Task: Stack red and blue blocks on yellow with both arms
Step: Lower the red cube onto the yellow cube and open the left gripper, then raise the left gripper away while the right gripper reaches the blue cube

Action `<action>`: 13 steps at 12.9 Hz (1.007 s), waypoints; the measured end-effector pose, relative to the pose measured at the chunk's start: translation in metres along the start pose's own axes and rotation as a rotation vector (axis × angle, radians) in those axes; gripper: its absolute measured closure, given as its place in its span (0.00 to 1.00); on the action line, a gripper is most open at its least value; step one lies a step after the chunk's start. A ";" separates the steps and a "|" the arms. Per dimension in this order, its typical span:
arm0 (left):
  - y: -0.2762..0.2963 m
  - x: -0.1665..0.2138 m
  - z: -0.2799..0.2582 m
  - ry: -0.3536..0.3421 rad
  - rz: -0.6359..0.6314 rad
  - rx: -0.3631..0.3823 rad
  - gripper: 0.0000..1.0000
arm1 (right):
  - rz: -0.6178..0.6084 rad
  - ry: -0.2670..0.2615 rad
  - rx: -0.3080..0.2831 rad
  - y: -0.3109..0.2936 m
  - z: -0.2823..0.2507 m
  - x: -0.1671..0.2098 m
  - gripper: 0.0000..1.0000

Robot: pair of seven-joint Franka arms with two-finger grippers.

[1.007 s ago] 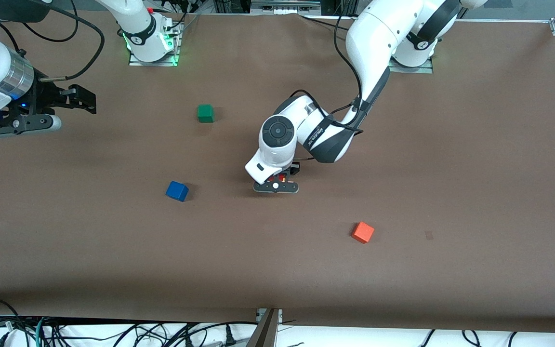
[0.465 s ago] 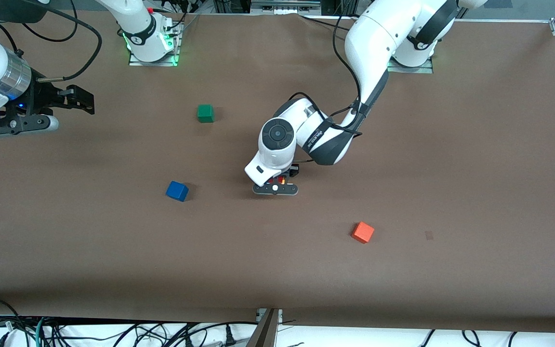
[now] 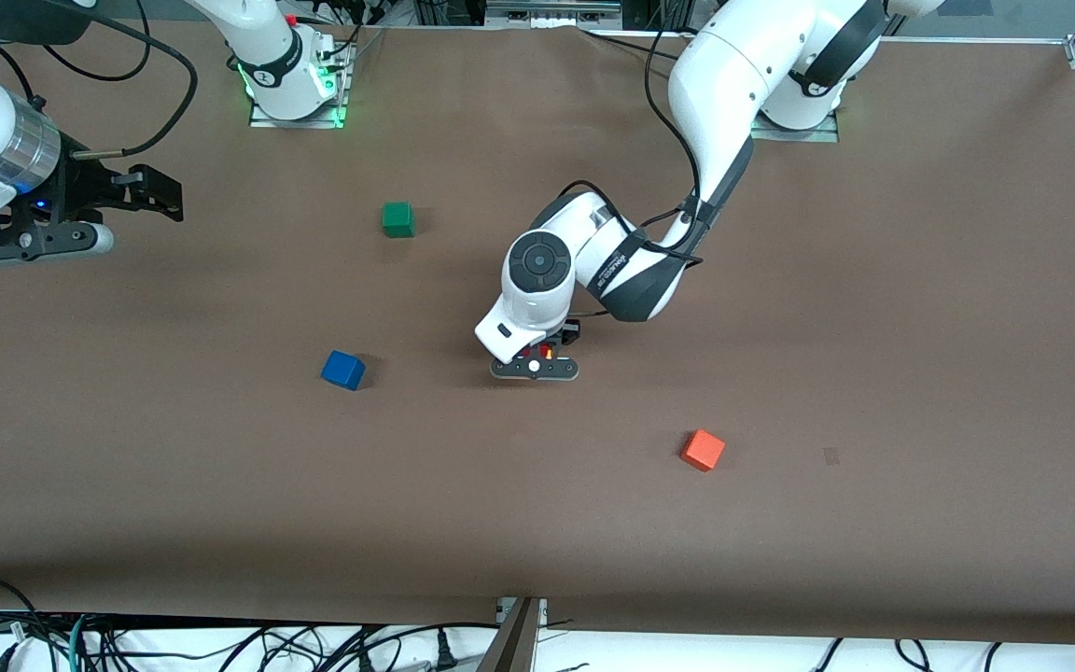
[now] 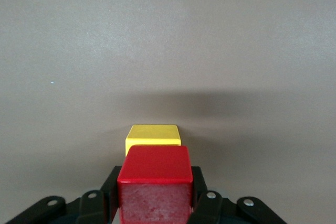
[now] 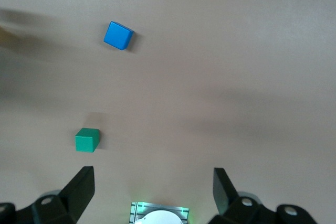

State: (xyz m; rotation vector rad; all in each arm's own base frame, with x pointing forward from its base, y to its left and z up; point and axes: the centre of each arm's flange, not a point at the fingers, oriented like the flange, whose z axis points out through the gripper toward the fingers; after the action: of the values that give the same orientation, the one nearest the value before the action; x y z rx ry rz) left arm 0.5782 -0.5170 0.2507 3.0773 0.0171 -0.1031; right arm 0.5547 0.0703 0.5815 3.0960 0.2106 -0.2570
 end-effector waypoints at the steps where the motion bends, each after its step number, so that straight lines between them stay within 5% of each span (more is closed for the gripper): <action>1: 0.000 0.000 0.000 0.001 -0.001 0.000 0.44 | 0.000 0.000 0.000 0.000 0.000 0.000 0.00; 3: -0.003 0.003 0.000 0.003 -0.004 0.004 0.40 | 0.000 0.000 0.000 0.000 0.000 0.000 0.00; 7: -0.006 0.005 0.003 0.004 -0.009 0.009 0.00 | -0.005 0.000 0.000 -0.002 0.000 0.000 0.00; 11: -0.029 0.025 -0.015 -0.017 -0.051 0.023 0.00 | -0.020 0.021 0.000 -0.010 0.004 0.009 0.00; 13: -0.057 0.049 -0.047 -0.011 -0.089 0.018 0.00 | -0.026 -0.027 0.000 -0.014 0.028 0.022 0.00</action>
State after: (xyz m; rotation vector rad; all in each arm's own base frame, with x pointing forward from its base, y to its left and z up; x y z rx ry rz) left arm 0.6291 -0.4562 0.2909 3.0940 0.1542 -0.1247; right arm 0.5699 0.0858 0.5496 3.0894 0.2501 -0.2988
